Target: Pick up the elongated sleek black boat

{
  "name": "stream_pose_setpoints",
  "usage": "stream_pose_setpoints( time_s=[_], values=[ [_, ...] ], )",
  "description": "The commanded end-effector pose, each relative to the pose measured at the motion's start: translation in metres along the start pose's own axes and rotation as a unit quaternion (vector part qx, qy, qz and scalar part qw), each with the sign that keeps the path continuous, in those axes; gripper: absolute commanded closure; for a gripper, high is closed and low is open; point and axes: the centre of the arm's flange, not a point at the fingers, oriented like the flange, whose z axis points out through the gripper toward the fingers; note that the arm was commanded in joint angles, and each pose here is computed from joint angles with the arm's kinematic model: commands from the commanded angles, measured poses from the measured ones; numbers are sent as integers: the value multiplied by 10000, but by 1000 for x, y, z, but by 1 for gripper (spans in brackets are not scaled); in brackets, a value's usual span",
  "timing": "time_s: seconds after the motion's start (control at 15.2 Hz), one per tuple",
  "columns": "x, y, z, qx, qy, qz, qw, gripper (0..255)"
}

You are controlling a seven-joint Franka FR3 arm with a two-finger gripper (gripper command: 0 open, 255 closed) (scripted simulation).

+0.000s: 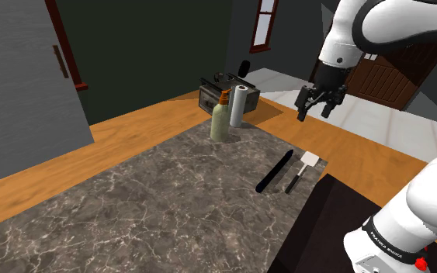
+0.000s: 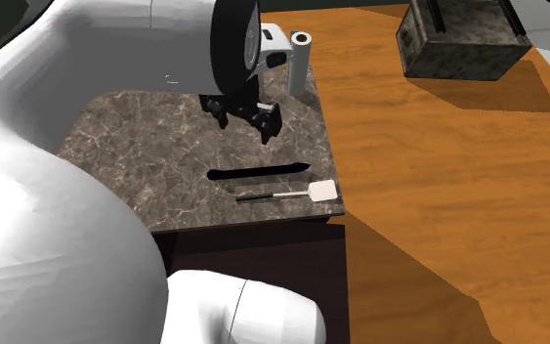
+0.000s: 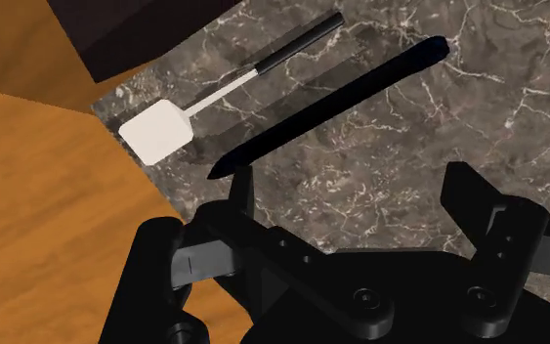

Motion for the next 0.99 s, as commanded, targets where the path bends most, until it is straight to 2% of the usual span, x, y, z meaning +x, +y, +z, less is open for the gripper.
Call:
stream_pose_setpoints(
  time_s=[0.0,0.2,0.33,0.46,0.66,0.79,0.92],
  values=[
    [5,-4,25,-4,-1,637,9980,0],
    [14,-10,63,-18,-17,1523,9883,0],
    [20,-12,89,-26,-28,2108,9775,0],
    [26,-14,114,-35,-39,2685,9633,0],
    [36,-15,153,-48,-55,3532,9355,0],
    [42,-15,179,-56,-66,4082,9129,0],
    [48,-14,204,-64,-76,4617,8870,0]
  ],
)
